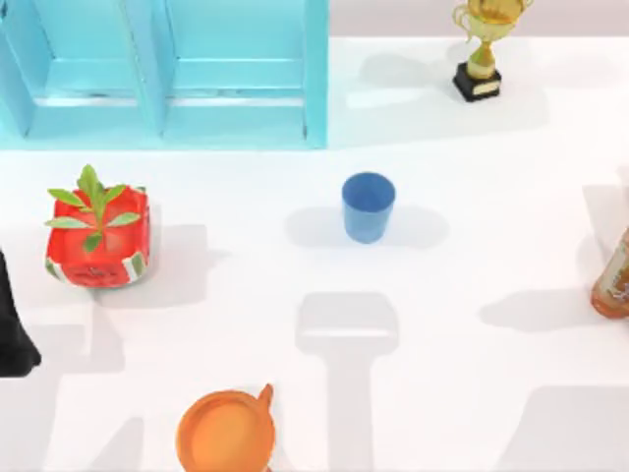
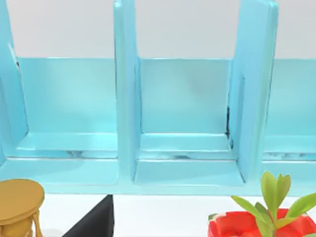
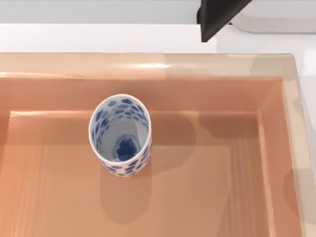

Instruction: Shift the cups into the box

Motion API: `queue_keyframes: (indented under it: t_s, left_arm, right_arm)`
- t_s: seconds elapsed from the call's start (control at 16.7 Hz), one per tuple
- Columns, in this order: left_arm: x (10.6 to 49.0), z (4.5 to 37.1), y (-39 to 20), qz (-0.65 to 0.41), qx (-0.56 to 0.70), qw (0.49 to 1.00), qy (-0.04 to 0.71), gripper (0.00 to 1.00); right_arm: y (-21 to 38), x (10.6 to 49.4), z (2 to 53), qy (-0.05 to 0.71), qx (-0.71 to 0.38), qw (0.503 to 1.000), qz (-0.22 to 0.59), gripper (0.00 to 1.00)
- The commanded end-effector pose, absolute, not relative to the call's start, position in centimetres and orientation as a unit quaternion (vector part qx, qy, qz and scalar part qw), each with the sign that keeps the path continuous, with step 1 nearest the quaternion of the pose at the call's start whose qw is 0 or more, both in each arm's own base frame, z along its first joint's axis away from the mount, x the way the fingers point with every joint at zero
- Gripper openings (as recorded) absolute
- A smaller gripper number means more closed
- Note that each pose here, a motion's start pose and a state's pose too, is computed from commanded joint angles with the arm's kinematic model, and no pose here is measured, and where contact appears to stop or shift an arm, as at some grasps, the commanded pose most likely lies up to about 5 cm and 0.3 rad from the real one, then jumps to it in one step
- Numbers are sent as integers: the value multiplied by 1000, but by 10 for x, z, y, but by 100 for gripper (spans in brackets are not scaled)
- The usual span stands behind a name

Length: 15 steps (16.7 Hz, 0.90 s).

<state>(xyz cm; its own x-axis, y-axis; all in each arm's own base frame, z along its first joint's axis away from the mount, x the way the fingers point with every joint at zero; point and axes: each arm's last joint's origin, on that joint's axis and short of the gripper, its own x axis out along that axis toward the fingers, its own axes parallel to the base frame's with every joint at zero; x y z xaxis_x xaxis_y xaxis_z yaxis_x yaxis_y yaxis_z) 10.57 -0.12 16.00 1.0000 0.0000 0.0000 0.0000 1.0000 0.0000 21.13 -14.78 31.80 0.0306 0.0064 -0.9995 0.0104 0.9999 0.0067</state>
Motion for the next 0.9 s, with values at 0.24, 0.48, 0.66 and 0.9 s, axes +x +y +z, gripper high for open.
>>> queue_keyframes:
  t_s: [0.24,0.48,0.66,0.9]
  left_arm:
    - [106,160,-1,0,0,1000,0,100]
    - [106,160,-1,0,0,1000,0,100]
    - [106,160,-1,0,0,1000,0,100]
    - [106,160,-1,0,0,1000,0,100]
  right_arm:
    - [-147,216,317,698,6,716,0,100]
    - [-132,267,318,706,5,709,-4,100]
    - [-91,333,315,703,0,711,-14,100]
    - [29,411,299,682,-6,731,-21,100]
